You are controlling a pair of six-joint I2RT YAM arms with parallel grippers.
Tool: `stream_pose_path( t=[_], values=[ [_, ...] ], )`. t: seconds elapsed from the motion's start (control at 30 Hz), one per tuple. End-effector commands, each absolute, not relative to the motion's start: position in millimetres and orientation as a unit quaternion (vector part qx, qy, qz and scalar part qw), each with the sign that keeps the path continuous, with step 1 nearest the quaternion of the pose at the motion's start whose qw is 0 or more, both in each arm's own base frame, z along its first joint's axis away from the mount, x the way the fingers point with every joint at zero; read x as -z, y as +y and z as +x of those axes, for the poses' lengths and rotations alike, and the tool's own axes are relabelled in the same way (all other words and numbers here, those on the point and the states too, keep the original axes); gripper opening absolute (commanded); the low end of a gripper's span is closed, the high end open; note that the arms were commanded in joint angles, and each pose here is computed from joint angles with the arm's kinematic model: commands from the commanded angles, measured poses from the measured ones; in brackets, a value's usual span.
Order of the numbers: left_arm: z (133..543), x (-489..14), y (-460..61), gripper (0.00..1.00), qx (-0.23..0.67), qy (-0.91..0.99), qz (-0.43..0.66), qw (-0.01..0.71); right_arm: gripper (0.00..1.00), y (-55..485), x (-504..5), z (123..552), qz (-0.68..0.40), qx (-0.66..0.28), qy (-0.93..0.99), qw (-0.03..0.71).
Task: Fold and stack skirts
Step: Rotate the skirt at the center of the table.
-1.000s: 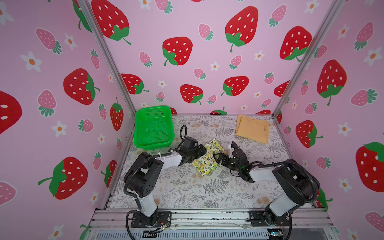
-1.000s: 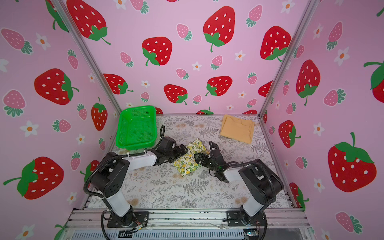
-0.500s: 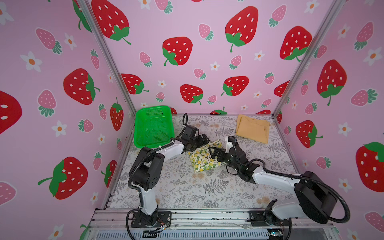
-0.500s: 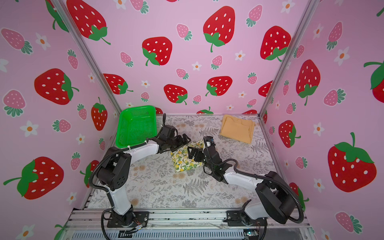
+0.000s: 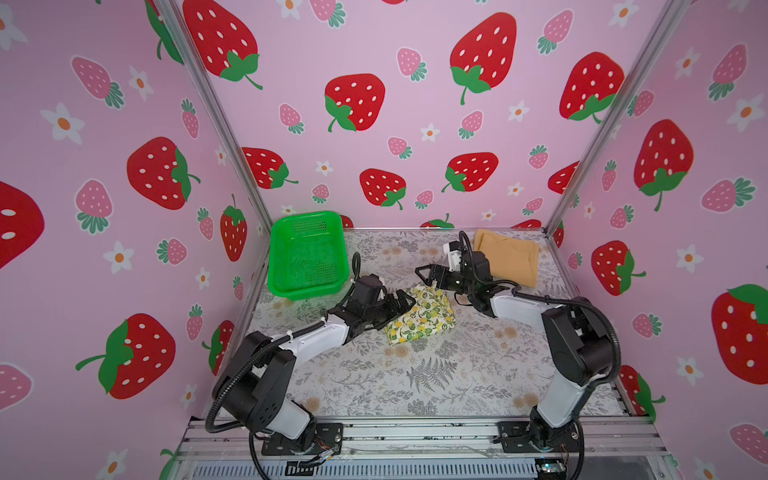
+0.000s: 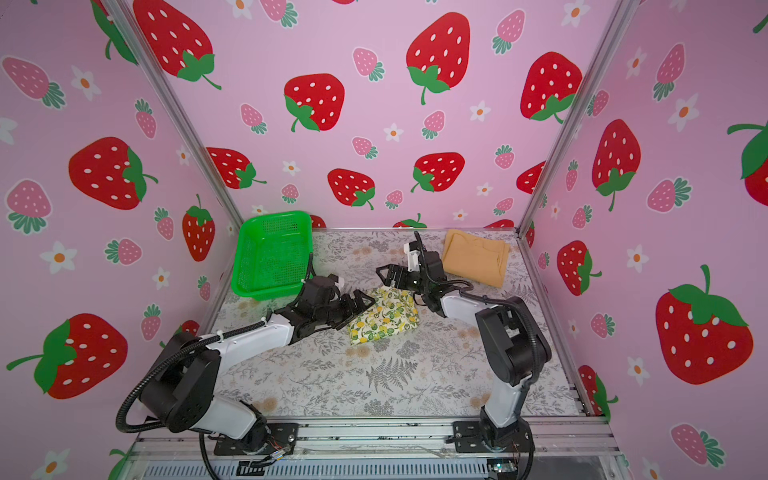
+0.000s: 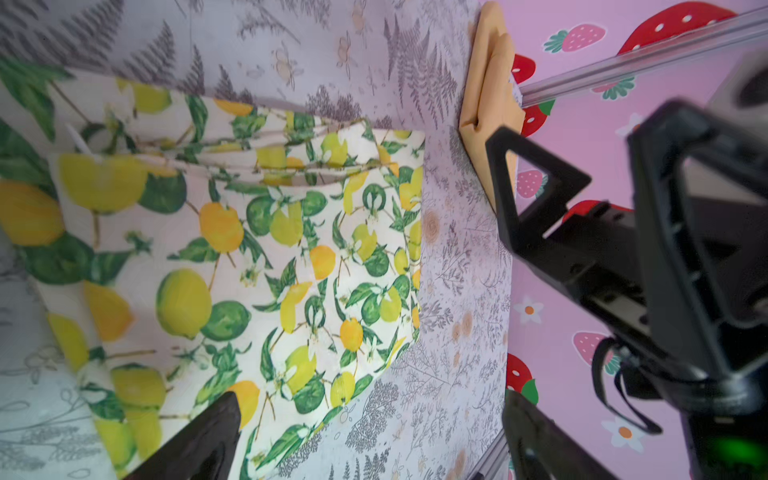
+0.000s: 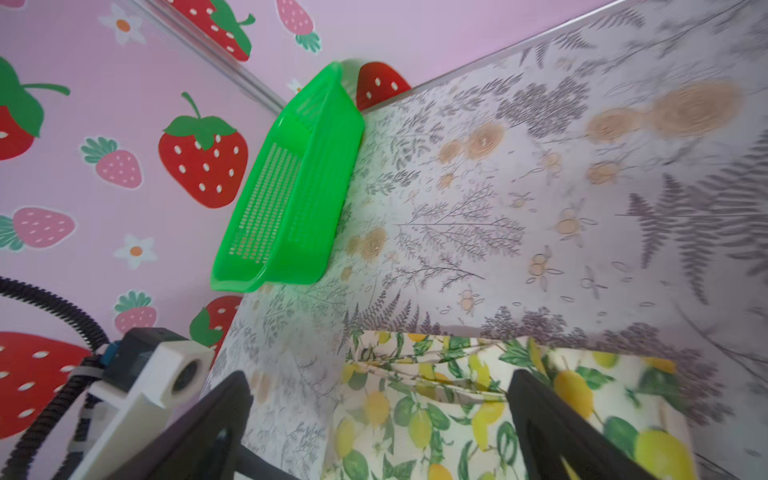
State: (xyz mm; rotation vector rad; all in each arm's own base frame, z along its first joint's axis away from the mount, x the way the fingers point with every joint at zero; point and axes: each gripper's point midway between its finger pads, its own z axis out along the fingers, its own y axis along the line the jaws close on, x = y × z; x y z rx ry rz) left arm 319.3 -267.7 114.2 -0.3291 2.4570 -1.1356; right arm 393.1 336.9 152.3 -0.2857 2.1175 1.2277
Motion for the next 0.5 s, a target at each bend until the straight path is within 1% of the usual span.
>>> stream_pose_path(
  t=[0.0,0.13,0.27,0.47],
  values=[
    [317,-132,-280,0.99,0.436,0.865,-0.115,0.222,1.00,352,-156,381,-0.145,-0.517,0.793,0.289],
    [312,-115,-282,0.99,0.431,0.868,-0.124,0.213,1.00,356,-134,379,-0.131,-0.530,0.796,0.261],
    [309,-83,-278,0.99,0.419,0.875,-0.143,0.195,1.00,351,-106,373,-0.103,-0.532,0.804,0.245],
    [308,-43,-261,0.99,0.379,0.894,-0.164,0.175,1.00,334,-84,365,-0.062,-0.520,0.813,0.253]
  ],
)
